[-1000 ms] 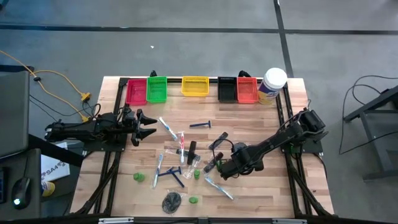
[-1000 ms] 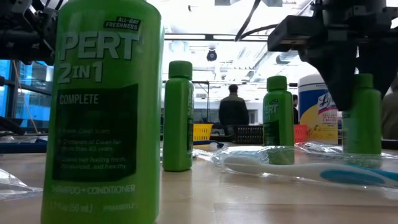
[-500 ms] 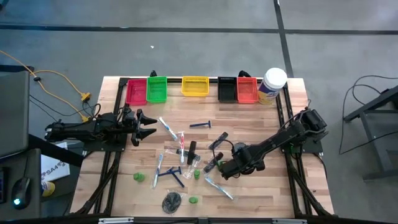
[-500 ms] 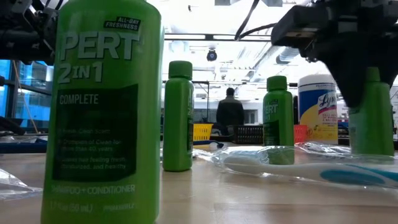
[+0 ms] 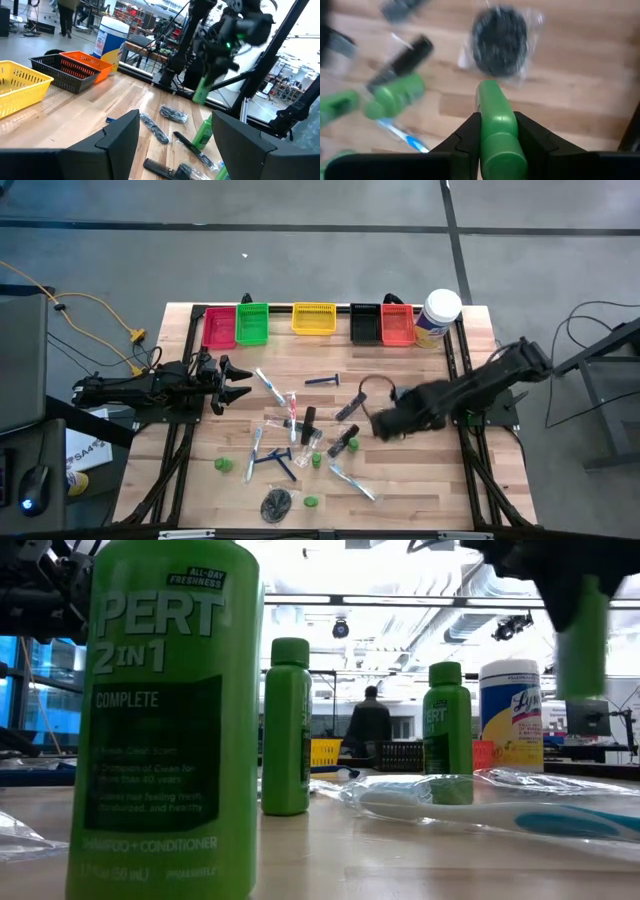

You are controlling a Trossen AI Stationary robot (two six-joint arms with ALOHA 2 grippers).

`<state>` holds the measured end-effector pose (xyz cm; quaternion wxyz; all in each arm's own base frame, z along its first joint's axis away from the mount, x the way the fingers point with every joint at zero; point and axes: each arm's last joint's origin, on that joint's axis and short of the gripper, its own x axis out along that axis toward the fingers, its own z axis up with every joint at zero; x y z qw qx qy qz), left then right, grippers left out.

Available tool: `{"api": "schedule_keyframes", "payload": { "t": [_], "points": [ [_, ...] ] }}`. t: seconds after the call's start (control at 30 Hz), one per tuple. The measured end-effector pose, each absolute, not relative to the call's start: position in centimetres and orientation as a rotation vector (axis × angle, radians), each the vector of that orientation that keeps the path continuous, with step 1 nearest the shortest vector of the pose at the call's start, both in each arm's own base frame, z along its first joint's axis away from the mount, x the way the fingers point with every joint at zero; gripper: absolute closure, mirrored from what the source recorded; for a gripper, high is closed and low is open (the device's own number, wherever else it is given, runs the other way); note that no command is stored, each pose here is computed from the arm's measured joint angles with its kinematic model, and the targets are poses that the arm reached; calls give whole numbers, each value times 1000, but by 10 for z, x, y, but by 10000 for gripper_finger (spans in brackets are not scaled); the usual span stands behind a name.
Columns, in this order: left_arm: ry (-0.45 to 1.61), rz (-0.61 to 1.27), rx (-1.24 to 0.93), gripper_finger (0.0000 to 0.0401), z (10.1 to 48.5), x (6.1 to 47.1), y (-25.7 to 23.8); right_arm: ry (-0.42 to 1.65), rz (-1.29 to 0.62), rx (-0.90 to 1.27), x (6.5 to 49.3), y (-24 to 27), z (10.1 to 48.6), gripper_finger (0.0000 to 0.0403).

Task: Pick & Place Travel size toiletries
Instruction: Put the green shampoo bottle into the orange bin

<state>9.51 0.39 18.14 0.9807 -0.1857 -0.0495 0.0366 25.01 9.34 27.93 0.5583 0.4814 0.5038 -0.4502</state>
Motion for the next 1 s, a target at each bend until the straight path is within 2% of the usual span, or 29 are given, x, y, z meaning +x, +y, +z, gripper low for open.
{"api": "schedule_keyframes", "payload": {
  "t": [0.2, 0.47, 0.73, 1.0],
  "points": [
    [-99, 72, -374, 160, 181, 95, 4, 1158, -952, 1047, 247, 47, 298, 315],
    [-100, 72, -374, 160, 182, 95, 4, 1202, -875, 904, 247, -31, 301, 316],
    [-99, 71, -374, 160, 182, 95, 4, 1163, -898, 835, 232, -112, 299, 317],
    [-99, 71, -374, 160, 182, 95, 4, 939, -993, 861, 216, -182, 298, 317]
  ]
}}
